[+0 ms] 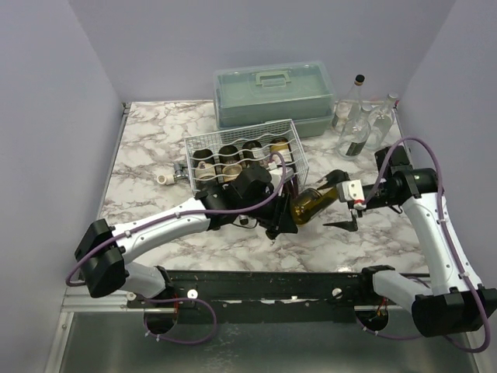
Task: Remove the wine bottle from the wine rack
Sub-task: Place the wine bottle at the corner of the board.
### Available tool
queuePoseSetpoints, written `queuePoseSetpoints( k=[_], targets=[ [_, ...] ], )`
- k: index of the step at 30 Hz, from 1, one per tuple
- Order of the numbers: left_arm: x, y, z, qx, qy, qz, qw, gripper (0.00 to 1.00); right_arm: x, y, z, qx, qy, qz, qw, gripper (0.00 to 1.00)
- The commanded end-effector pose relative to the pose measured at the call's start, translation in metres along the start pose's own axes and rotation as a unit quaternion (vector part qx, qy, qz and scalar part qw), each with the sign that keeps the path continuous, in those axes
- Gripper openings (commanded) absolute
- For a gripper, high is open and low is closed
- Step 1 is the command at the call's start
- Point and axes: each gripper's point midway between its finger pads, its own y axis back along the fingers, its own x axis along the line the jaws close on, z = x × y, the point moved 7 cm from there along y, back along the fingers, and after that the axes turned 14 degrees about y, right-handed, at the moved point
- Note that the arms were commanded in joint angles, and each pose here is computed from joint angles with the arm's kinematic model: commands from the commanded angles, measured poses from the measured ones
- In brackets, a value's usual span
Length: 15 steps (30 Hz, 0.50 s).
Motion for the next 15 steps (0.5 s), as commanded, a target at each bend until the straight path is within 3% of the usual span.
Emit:
queuePoseSetpoints(
  k=[1,15],
  targets=[
    [-0.036,0.001,0.013,0.015,-0.025,-0.076,0.997,0.0,0.01,-0.009,-0.019,0.057,0.011,0.036,0.998,0.99],
    [-0.041,-0.017,0.014,0.081,-0.012,-0.079,0.993,0.0,0.034,-0.036,-0.059,0.137,0.032,0.086,0.986,0.99]
  ],
)
